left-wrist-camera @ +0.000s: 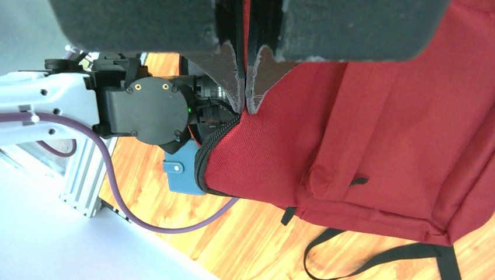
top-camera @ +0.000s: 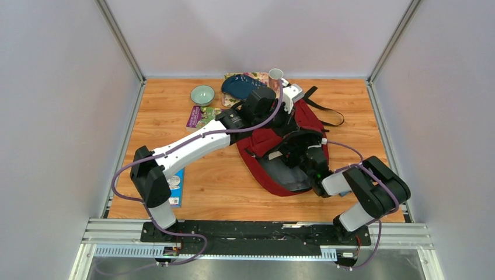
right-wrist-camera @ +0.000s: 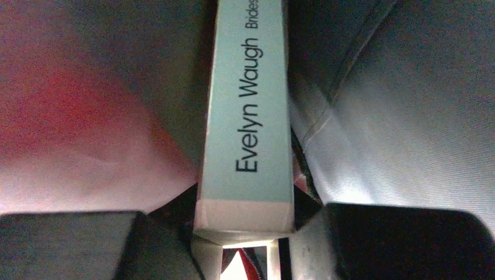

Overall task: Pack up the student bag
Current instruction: Place the book in the student bag.

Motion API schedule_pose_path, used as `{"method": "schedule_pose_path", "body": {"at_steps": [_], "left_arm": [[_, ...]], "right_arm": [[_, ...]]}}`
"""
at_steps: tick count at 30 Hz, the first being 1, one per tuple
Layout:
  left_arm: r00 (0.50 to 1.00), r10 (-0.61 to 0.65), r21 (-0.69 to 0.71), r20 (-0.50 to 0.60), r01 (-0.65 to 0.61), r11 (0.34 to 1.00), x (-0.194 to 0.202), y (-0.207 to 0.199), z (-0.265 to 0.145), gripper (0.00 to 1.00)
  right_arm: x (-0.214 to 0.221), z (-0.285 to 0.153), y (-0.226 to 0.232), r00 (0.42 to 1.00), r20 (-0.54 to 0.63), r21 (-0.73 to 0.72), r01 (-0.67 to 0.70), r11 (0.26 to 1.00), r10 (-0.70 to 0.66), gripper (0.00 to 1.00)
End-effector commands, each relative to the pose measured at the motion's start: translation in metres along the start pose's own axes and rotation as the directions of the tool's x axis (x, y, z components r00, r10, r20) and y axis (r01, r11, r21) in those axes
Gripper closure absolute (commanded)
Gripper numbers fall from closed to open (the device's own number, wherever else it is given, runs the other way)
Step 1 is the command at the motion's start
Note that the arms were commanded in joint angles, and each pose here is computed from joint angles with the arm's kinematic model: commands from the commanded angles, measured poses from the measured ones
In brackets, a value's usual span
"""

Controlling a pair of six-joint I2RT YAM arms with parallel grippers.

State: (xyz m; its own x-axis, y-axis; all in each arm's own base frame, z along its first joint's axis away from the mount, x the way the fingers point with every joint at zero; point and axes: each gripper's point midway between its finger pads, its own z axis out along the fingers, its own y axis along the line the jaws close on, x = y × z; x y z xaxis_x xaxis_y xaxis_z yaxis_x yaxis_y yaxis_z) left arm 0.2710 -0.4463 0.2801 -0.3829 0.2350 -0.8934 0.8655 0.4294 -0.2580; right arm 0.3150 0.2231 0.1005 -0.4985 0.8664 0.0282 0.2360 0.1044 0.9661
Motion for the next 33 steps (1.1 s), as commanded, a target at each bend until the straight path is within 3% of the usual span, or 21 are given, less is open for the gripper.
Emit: {"method": "schedule_pose_path", "body": {"at_steps": [1,4,5,8,10,11,17,19,22,29,33], "left_arm": [[0.993,0.018,0.058,0.114,-0.025,0.998,-0.037,-0.021,-0.025,1.00],[0.994,0.017,0.048,0.110,-0.023,0.999,-0.034,-0.019,-0.027,1.00],[0.994,0.017,0.046,0.108,-0.022,0.999,-0.032,-0.018,-0.026,1.00],[0.995,0.016,0.046,0.099,-0.020,0.999,-0.028,-0.018,-0.026,1.00],[0.995,0.016,0.040,0.096,-0.020,0.999,-0.027,-0.017,-0.027,1.00],[0.996,0.017,0.037,0.093,-0.020,0.999,-0.025,-0.016,-0.026,1.00],[0.994,0.012,0.031,0.106,-0.015,0.999,-0.026,-0.014,-0.026,1.00],[0.994,0.012,0.036,0.107,-0.016,0.999,-0.026,-0.015,-0.026,1.00],[0.994,0.007,0.036,0.105,-0.011,0.999,-0.024,-0.015,-0.026,1.00],[0.994,-0.008,0.051,0.109,0.002,0.999,-0.023,-0.017,-0.027,1.00],[0.994,-0.022,0.067,0.110,0.015,0.998,-0.023,-0.020,-0.028,1.00]], "right_arm": [[-0.019,0.008,0.026,0.995,0.100,-0.112,0.027,0.993,-0.016,0.85],[-0.020,0.008,0.006,0.994,0.103,-0.020,0.026,0.999,-0.024,0.69],[-0.018,0.006,0.007,0.995,0.096,-0.010,0.040,0.999,-0.039,0.54],[-0.014,0.004,-0.011,0.995,0.057,0.108,0.080,0.991,-0.086,0.35],[-0.015,-0.003,-0.019,0.992,0.046,0.193,0.110,0.975,-0.121,0.30],[-0.015,-0.007,-0.021,0.991,0.041,0.218,0.117,0.969,-0.129,0.20],[-0.010,-0.032,-0.032,0.993,0.002,0.303,0.114,0.946,-0.121,0.18],[-0.008,-0.036,-0.034,0.994,-0.006,0.309,0.109,0.945,-0.112,0.21],[-0.002,-0.041,-0.042,0.995,-0.033,0.325,0.102,0.940,-0.096,0.37],[-0.007,-0.031,-0.035,0.998,0.007,0.262,0.057,0.963,-0.061,1.00],[-0.009,-0.014,-0.020,0.999,0.028,0.202,0.026,0.979,-0.032,1.00]]}}
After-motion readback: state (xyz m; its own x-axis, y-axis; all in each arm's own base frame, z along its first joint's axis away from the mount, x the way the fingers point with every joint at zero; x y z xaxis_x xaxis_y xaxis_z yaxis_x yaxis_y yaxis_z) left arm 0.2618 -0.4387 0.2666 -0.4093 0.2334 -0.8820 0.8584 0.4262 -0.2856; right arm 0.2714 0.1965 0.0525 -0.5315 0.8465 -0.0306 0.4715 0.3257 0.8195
